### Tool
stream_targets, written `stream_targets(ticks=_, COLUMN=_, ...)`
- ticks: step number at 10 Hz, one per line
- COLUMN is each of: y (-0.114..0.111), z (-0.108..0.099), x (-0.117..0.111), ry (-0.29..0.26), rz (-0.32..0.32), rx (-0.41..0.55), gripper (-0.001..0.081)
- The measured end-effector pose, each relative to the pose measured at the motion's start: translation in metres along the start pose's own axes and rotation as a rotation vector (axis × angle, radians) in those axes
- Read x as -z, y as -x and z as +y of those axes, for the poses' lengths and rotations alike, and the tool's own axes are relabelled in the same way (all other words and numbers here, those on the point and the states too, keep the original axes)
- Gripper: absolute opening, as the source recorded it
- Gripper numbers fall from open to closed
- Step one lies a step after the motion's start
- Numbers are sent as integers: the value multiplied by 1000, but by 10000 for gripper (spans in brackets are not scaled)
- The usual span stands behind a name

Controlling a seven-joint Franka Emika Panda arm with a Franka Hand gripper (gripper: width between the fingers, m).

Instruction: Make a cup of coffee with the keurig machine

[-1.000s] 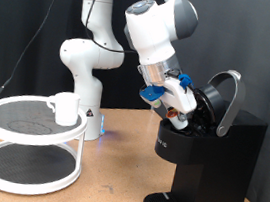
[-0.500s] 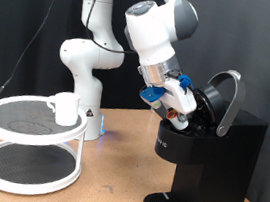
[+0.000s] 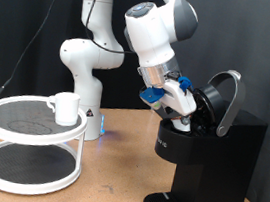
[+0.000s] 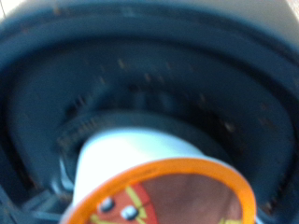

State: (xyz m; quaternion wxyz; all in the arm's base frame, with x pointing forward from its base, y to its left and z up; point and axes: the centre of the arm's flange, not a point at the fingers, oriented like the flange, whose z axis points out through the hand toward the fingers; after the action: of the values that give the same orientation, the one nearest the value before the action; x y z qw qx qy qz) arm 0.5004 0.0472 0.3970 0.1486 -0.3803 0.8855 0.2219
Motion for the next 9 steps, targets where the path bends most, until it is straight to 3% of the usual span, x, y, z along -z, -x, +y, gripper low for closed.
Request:
stream_targets(ticks=2, y=1, z=12, x=13, ry=69, rz=-36, rx=56, gripper=732)
stream_targets(ticks=4, y=3, z=25, x=28, ry=89, rz=-48, rx=78, gripper=734)
stream_targets(ticks=9, y=-8, z=27, x=20, ry=38, rz=13, rx=30, gripper=734)
